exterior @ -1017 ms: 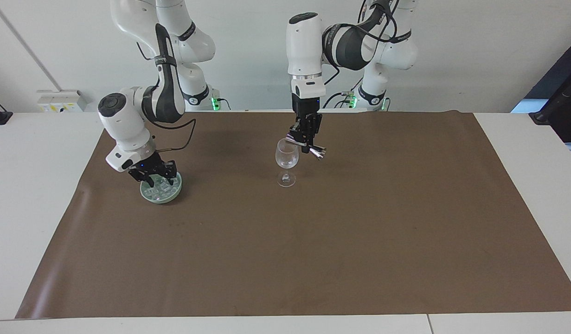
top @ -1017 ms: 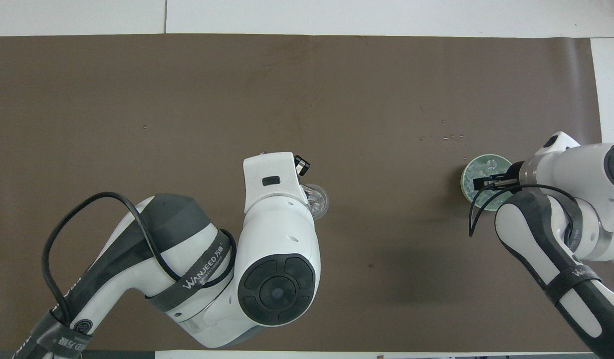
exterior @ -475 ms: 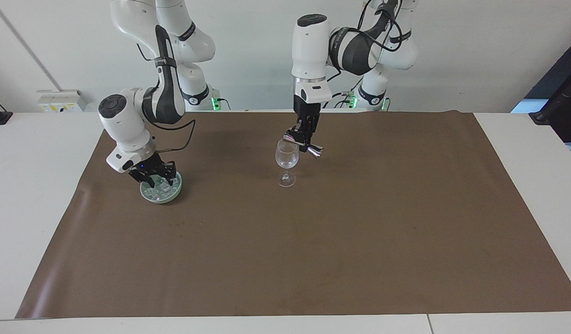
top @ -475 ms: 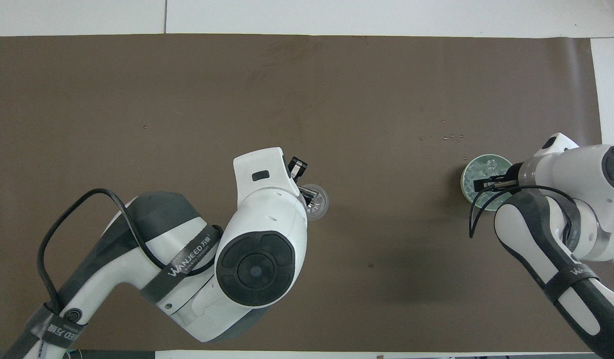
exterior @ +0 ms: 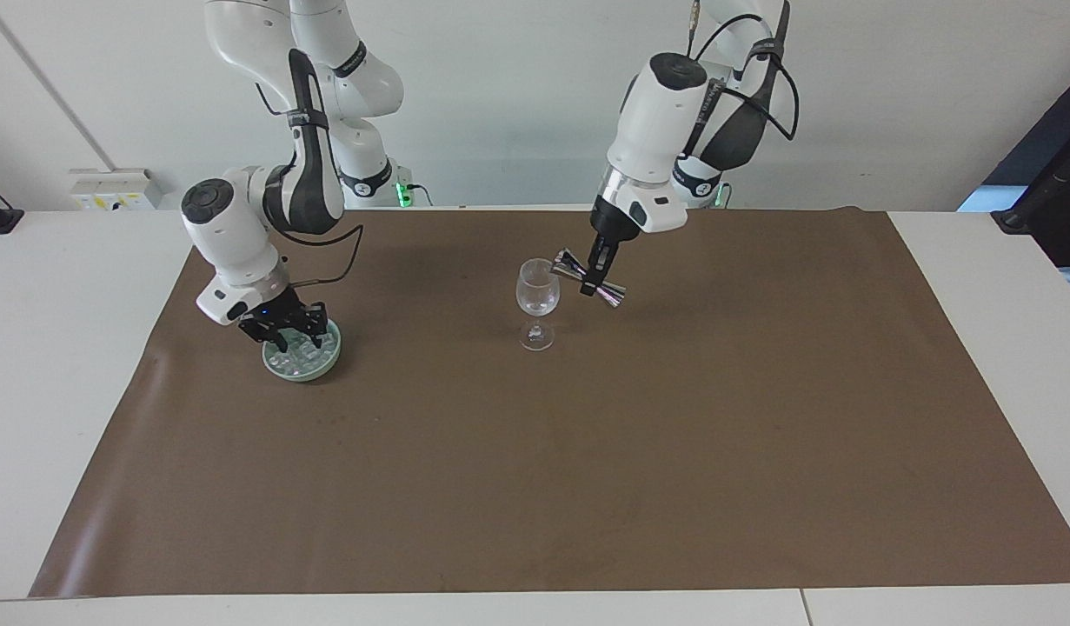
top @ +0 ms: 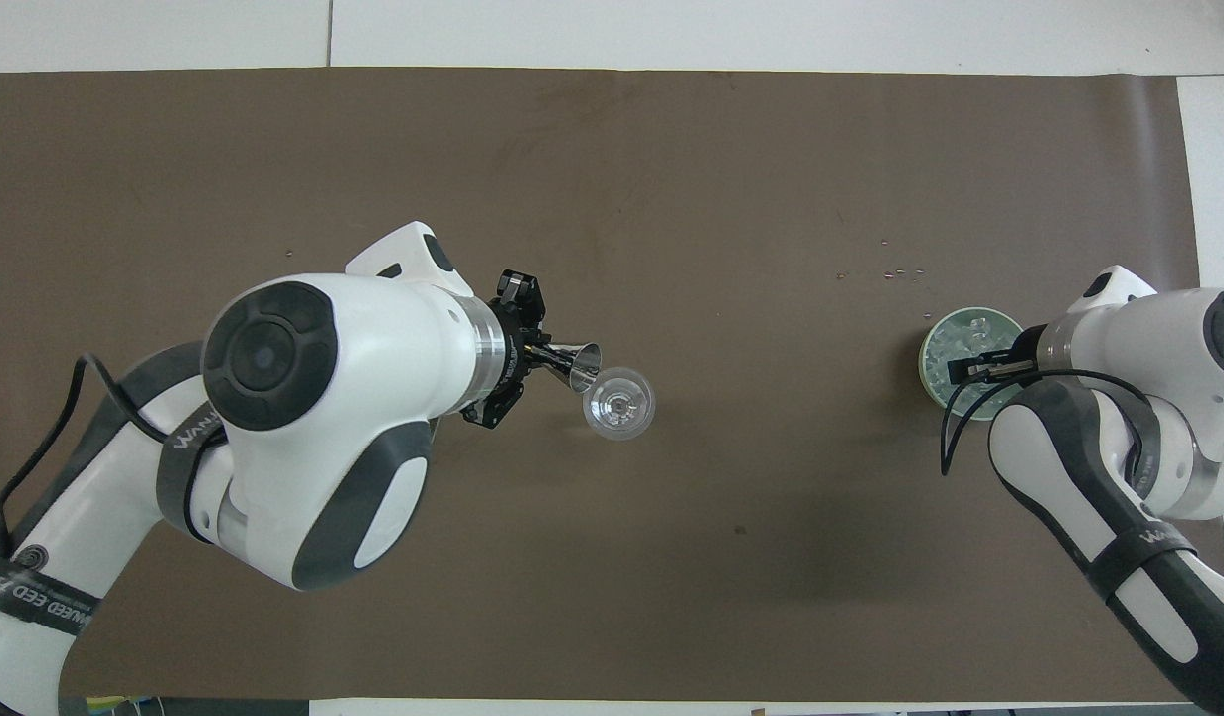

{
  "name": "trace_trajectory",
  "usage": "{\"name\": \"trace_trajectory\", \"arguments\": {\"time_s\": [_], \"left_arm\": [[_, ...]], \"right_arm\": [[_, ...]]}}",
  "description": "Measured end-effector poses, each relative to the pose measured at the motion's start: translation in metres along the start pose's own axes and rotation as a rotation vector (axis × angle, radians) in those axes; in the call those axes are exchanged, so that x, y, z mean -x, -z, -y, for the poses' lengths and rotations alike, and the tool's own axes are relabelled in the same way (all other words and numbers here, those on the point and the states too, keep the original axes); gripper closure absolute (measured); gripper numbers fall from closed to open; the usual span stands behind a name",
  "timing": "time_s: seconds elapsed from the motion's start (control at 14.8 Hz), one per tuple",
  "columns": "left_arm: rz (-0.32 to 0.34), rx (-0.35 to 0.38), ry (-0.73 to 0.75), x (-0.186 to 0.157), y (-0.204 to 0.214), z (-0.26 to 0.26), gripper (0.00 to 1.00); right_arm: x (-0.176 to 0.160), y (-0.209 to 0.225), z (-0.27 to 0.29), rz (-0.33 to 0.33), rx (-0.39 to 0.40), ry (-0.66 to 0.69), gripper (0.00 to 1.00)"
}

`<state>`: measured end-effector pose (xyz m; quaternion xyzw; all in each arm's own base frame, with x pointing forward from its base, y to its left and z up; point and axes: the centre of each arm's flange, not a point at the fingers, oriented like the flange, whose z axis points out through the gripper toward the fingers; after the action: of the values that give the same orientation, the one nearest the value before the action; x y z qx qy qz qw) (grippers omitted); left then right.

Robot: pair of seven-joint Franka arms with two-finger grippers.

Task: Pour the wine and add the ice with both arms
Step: 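Carry the silver cup back with the left gripper toward its spot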

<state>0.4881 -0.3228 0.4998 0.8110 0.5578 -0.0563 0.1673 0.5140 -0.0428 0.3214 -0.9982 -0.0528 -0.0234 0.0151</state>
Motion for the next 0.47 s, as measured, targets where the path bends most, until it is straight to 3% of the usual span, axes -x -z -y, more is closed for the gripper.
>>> {"name": "trace_trajectory", "arguments": {"time_s": [0.14, 0.47], "left_arm": [[0.12, 0.018, 0.092, -0.049, 0.007, -0.01, 0.78], [0.282, 0.051, 0.33, -0.188, 0.015, -0.012, 0.78]], "right_arm": [[0.0, -0.001, 0.0, 0.001, 0.0, 0.0, 0.38], [0.0, 0.0, 0.001, 0.0, 0.0, 0.002, 0.44]]}}
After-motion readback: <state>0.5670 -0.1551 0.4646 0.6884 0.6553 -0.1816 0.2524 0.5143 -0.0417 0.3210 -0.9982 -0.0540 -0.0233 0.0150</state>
